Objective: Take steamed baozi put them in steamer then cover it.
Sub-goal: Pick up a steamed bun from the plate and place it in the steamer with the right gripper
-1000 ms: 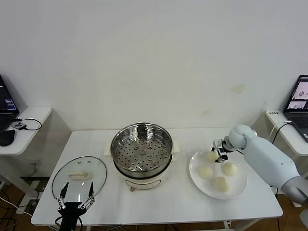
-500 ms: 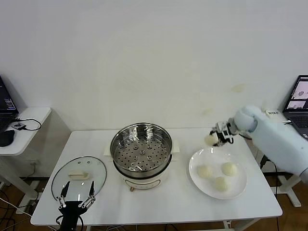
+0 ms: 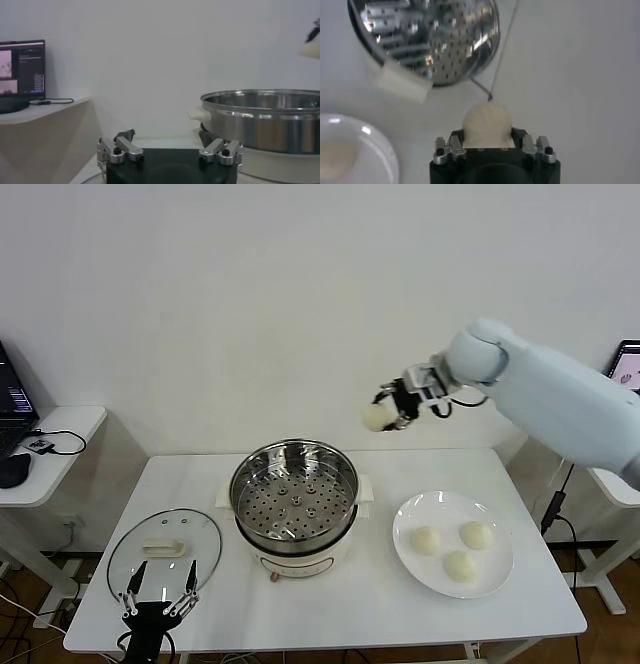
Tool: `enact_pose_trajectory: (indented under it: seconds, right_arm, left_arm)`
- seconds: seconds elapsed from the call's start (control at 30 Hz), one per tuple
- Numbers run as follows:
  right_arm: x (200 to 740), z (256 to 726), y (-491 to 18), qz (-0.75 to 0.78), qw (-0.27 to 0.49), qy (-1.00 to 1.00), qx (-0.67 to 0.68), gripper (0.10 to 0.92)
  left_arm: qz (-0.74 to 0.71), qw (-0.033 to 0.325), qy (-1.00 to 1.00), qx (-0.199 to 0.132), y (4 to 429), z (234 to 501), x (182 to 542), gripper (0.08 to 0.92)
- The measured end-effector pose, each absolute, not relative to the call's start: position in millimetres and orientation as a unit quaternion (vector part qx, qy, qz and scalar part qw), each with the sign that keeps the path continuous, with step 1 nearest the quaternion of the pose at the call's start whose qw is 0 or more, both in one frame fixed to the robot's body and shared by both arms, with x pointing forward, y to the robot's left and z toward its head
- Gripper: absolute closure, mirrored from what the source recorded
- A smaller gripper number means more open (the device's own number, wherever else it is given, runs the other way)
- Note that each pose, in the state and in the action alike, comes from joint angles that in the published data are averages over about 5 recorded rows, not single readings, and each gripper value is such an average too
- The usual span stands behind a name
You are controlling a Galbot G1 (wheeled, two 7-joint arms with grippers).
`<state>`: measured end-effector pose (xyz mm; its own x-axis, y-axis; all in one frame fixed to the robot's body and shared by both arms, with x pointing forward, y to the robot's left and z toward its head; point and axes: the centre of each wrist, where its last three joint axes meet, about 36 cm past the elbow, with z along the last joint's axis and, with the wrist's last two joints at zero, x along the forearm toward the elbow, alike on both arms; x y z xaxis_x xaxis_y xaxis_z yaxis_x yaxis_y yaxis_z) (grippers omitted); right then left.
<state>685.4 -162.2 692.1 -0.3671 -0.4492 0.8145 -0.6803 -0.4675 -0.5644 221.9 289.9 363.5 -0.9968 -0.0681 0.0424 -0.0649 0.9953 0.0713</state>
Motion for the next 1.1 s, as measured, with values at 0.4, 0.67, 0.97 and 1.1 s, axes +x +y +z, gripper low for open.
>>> enact_pose_trajectory:
  seconds: [0.4, 0.67, 0.97, 1.1]
  right_arm:
    - [677, 652, -70, 0.700, 0.021, -0.381, 0.603, 0.420]
    - [677, 625, -35, 0.731, -0.022, -0.305, 0.610, 0.412]
    - [685, 605, -23, 0.757, -0.048, -0.244, 0.604, 0.394]
    - [689, 596, -23, 0.764, -0.051, -0.227, 0.602, 0.394]
  left_arm:
    - [-0.032, 0.014, -0.998, 0.045, 292, 366, 223, 0.177]
    - [-0.032, 0.013, -0.998, 0.052, 293, 365, 220, 0.177]
    - [-0.031, 0.011, -0.998, 0.054, 292, 365, 219, 0.177]
    - [-0.031, 0.011, -0.998, 0.053, 292, 365, 220, 0.177]
